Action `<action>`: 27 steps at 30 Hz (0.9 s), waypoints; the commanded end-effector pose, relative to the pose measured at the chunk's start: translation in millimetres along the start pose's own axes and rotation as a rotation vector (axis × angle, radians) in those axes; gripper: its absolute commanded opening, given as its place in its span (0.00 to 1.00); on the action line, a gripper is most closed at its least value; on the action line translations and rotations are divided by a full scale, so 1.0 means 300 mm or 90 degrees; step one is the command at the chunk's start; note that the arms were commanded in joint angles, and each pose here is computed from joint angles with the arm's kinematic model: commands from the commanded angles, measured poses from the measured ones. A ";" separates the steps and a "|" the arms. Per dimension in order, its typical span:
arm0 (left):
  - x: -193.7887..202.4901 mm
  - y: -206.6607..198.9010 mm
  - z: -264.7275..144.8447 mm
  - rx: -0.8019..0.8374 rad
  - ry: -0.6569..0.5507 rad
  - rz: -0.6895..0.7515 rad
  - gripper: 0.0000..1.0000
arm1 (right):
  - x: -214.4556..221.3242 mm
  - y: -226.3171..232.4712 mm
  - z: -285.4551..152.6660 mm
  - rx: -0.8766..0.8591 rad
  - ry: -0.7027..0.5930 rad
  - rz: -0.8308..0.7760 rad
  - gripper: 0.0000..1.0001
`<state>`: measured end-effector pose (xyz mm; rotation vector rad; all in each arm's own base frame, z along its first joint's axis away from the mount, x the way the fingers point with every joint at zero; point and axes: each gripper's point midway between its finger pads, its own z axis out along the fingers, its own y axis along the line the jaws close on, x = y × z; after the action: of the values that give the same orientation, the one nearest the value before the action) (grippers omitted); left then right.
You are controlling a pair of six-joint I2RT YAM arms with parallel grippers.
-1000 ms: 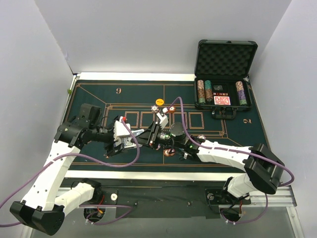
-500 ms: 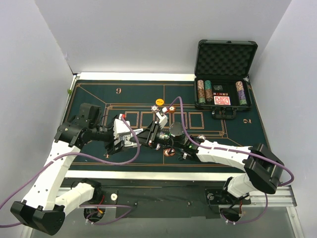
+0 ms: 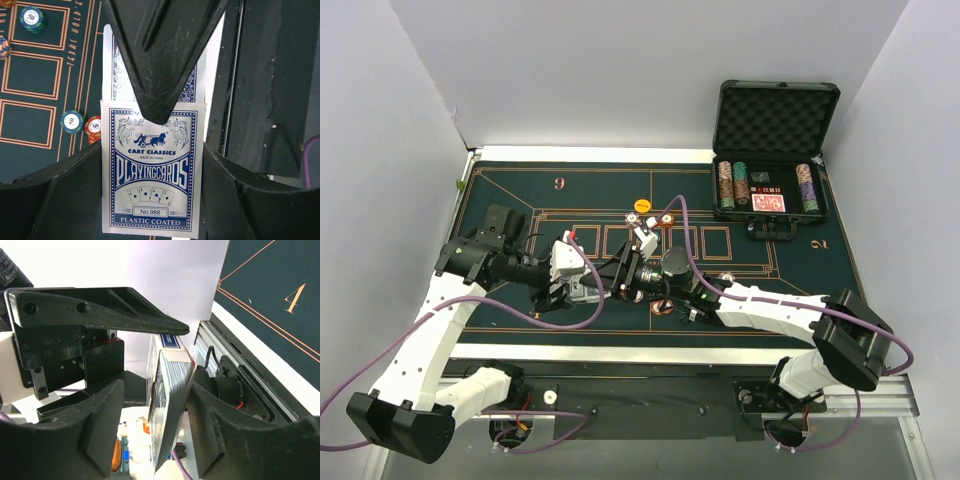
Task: Distribute texas hold em gaming equipment
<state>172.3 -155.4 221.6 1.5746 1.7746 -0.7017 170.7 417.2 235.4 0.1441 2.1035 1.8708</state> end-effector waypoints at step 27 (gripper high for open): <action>-0.009 -0.012 -0.011 0.005 -0.010 0.026 0.42 | 0.004 -0.013 -0.041 0.097 0.033 -0.102 0.46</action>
<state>163.7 -152.0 216.3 1.6063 1.7917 -0.7269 167.3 396.3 212.7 0.0072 2.2734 1.6030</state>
